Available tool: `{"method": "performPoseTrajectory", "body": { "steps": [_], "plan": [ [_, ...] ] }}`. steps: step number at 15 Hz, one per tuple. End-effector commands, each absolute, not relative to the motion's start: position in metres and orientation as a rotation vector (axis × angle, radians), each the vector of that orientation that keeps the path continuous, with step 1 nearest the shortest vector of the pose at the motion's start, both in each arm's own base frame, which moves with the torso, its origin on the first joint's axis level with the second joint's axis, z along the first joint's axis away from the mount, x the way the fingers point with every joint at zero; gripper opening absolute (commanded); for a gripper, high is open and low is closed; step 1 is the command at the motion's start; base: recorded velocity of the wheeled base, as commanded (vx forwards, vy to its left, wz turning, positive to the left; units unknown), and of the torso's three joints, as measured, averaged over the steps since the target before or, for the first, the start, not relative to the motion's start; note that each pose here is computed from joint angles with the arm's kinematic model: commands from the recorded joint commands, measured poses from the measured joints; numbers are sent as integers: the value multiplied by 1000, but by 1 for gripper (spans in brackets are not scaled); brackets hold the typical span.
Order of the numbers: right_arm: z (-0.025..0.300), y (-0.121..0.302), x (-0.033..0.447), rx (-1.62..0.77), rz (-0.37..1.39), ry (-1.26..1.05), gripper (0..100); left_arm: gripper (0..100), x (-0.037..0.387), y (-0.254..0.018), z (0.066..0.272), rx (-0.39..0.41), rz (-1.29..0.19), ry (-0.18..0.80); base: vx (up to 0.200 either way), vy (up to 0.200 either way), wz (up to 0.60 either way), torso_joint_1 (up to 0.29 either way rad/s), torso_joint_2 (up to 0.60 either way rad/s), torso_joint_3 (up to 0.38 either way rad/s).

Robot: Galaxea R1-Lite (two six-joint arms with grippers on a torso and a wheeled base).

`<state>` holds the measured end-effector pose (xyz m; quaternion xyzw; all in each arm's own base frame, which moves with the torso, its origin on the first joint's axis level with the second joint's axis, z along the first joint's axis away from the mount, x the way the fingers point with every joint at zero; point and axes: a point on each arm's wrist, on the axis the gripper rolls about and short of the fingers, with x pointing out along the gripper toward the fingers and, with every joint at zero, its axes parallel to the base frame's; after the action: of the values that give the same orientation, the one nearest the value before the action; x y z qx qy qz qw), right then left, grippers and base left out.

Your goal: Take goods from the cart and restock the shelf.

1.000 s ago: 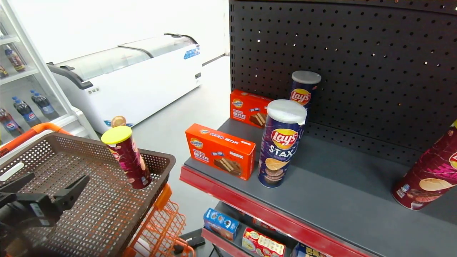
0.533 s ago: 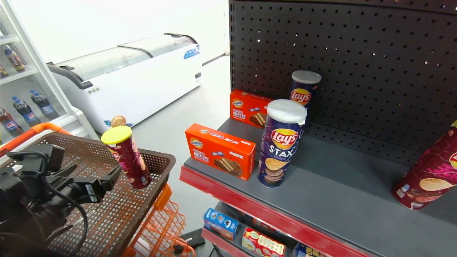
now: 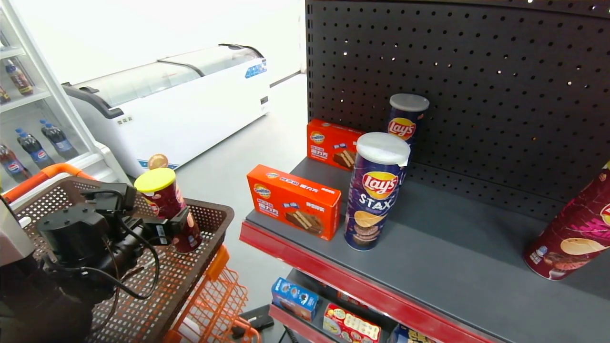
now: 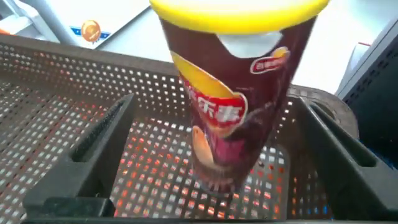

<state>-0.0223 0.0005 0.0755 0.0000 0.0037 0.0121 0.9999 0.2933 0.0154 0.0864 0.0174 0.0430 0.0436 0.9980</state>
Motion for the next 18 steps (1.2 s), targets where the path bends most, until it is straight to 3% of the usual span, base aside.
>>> {"method": "performPoseTrajectory", "body": {
  "steps": [1, 9, 10, 13, 18],
  "plan": [
    [75, 1, -22, 0, 25, 9, 100, 100, 309, 17, 73, 35, 89, 104, 0, 0, 0, 0, 0, 0],
    [75, 1, -22, 0, 25, 9, 100, 100, 348, 16, 75, 34, 81, 12, 0, 0, 0, 0, 0, 0],
    [75, 1, -22, 0, 25, 9, 100, 0, 354, 16, 79, 34, 82, -17, 0, 0, 0, 0, 0, 0],
    [75, 1, -22, 0, 25, 9, 100, 0, 356, 18, 82, 109, 89, -24, 0, 0, 0, 0, 0, 0],
    [75, 1, -22, 0, 25, 9, 100, 0, 343, 13, 105, 120, 76, -60, 0, 0, 0, 0, 0, 0]
  ]
}}
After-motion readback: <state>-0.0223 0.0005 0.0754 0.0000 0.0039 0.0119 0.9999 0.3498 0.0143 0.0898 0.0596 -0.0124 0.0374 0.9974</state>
